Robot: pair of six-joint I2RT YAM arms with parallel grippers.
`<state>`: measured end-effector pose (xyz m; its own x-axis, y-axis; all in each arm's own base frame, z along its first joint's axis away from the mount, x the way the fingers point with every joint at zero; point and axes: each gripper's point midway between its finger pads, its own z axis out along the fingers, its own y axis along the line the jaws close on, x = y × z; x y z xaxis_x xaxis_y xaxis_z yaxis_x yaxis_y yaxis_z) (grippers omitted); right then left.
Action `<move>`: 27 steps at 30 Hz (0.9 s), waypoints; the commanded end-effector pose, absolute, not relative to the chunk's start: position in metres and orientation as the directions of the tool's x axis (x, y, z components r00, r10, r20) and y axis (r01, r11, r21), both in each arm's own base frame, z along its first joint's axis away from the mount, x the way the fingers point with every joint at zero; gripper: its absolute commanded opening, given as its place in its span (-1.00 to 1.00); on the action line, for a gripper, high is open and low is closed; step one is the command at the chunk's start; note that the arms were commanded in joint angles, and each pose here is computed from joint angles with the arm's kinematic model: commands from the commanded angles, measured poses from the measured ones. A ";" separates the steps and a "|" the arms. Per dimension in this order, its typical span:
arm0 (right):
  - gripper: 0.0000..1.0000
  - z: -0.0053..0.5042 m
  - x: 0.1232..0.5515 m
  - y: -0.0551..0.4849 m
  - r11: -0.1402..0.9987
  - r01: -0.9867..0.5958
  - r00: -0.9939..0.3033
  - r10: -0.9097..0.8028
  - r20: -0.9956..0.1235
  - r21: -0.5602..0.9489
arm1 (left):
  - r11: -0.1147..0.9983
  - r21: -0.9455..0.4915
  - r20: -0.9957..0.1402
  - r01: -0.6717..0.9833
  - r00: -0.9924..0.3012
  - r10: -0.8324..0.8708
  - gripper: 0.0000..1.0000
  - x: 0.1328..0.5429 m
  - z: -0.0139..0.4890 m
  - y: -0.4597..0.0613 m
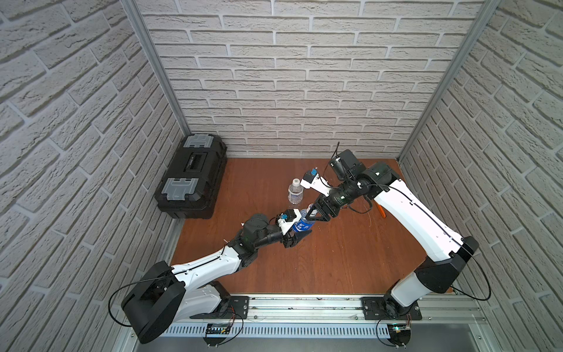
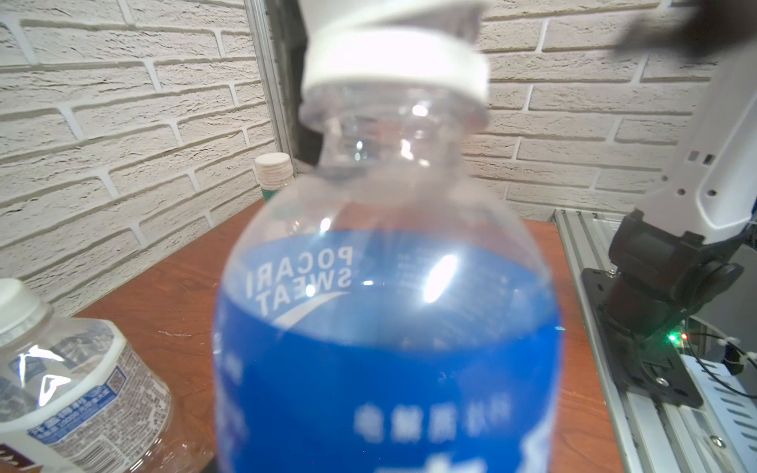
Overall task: Screw on the bottle caps
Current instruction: Screw the bottle cap onto the plastic bottle.
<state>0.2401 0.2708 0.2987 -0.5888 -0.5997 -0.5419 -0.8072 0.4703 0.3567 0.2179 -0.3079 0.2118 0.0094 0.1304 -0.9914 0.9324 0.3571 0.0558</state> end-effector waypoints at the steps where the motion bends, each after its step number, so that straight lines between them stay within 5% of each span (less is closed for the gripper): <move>1: 0.42 0.318 0.248 0.268 0.491 -0.814 -0.565 -0.546 -0.619 0.310 | 0.368 0.072 -0.996 0.927 0.049 0.074 0.21 0.221 0.227 -0.310; 9: 0.45 0.359 0.272 0.254 0.603 -0.749 -0.532 -0.300 -0.792 0.275 | 0.398 0.061 -0.998 0.915 0.044 0.051 0.21 0.224 0.226 -0.306; 27: 0.22 0.324 0.282 0.258 0.616 -0.686 -0.641 -0.257 -0.723 0.389 | 0.451 0.065 -0.997 0.890 0.075 -0.004 0.21 0.228 0.244 -0.297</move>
